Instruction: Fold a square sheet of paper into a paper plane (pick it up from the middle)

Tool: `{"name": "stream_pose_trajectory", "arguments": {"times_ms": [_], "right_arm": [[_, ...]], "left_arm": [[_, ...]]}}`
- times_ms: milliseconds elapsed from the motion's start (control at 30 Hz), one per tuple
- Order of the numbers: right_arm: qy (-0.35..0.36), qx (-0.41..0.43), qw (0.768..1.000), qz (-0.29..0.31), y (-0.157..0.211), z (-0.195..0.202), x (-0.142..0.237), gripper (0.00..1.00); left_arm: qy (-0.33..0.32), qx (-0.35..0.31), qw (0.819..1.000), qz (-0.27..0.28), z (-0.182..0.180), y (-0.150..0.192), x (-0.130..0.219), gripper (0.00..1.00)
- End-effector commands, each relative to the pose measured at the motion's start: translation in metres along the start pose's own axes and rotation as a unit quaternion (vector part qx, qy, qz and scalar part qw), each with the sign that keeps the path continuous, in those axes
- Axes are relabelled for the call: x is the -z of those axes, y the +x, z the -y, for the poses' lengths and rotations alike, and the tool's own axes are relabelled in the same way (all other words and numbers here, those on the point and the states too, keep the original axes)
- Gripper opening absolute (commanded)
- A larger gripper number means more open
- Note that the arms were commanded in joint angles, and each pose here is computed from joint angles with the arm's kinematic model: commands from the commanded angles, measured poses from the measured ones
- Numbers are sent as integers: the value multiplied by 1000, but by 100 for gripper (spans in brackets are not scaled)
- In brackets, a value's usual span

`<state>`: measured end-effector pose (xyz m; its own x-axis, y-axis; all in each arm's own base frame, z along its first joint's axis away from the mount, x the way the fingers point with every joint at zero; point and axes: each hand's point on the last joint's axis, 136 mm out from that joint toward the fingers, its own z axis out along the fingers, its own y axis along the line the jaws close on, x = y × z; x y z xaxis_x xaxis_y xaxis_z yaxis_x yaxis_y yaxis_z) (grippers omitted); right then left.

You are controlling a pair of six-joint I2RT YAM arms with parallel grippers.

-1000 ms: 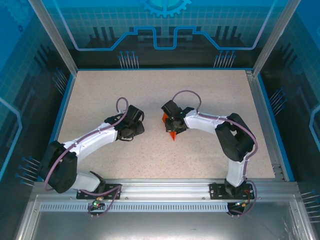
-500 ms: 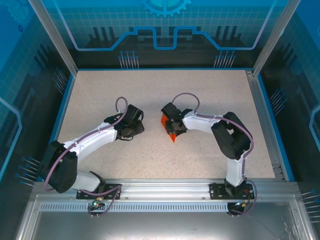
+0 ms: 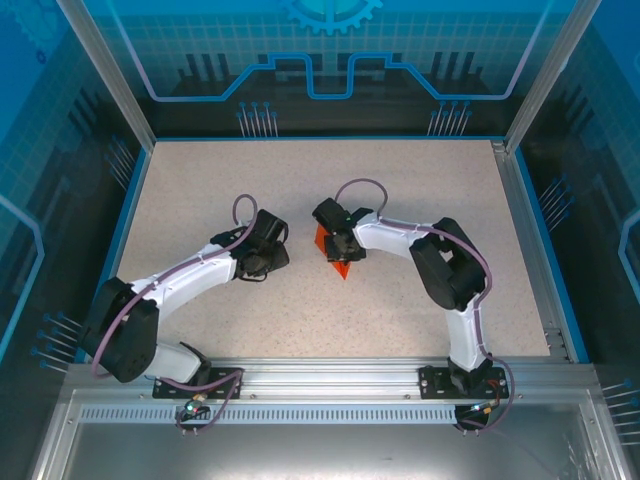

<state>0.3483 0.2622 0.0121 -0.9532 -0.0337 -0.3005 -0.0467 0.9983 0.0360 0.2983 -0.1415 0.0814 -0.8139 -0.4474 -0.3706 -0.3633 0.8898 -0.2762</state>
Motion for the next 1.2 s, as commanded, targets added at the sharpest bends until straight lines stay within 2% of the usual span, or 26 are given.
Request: {"name": "stream_pose_trajectory", "arguments": {"times_ms": [0, 367, 500, 767, 1167], "right_arm": [[69, -8, 995, -68, 43, 25, -34, 34], [55, -19, 996, -62, 36, 14, -29, 39], [42, -19, 998, -42, 26, 10, -11, 40], [11, -7, 1000, -4, 6, 2, 25, 50], [-21, 2, 999, 43, -9, 1, 69, 54]], "left_arm": [[-5, -1, 1000, -10, -4, 3, -4, 45], [-8, -3, 1000, -10, -5, 3, -4, 45], [-4, -2, 1000, -8, -5, 3, -2, 45], [1, -6, 1000, -2, -2, -1, 1, 47], [0, -7, 1000, 3, -2, -3, 4, 48]]}}
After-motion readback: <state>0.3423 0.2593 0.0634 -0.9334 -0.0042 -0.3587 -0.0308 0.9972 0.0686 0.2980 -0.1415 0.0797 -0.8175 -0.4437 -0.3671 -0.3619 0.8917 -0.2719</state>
